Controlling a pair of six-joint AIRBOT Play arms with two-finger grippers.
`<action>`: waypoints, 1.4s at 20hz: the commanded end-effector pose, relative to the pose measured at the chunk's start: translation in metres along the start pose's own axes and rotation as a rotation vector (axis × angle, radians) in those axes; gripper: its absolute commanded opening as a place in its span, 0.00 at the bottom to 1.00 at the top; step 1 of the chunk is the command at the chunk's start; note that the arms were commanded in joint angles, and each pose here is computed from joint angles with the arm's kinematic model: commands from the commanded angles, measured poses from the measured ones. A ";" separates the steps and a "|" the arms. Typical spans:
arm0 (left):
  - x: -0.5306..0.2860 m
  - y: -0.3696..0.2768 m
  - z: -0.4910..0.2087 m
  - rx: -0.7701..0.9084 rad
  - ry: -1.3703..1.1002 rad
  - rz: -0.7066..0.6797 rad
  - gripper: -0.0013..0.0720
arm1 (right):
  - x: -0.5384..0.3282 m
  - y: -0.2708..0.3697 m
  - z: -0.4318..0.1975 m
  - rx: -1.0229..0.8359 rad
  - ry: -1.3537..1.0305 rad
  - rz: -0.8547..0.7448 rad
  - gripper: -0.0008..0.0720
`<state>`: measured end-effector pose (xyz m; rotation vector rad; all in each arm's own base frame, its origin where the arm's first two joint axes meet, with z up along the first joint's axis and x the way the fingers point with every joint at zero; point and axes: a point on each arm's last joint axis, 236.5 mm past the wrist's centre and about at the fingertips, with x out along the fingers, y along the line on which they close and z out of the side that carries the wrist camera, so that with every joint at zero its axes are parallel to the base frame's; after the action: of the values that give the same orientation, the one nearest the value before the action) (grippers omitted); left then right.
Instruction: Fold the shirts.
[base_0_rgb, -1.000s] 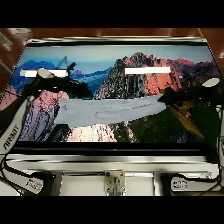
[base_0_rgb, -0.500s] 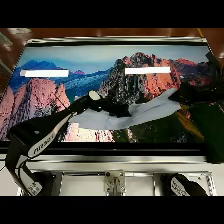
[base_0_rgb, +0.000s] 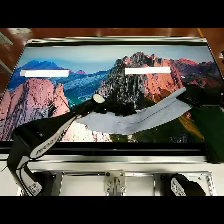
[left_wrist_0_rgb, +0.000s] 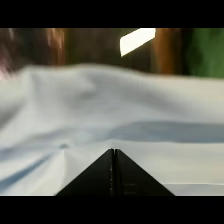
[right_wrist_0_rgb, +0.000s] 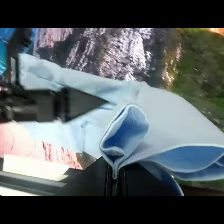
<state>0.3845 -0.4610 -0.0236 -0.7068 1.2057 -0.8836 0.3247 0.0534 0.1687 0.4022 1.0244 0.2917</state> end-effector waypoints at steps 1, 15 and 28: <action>-0.096 0.007 0.089 0.180 -0.221 0.120 0.06 | 0.024 0.030 0.017 -0.054 -0.047 0.053 0.09; -0.494 -0.069 0.110 0.354 -0.741 0.438 0.06 | 0.288 0.215 -0.082 0.051 0.226 0.430 0.82; -0.464 -0.035 0.094 0.286 -0.635 0.441 0.06 | 0.239 -0.056 -0.099 0.276 0.425 0.006 0.83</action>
<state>0.4171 -0.0709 0.2549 -0.4130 0.5944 -0.3909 0.3648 0.1319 -0.0531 0.5155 1.4891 0.3146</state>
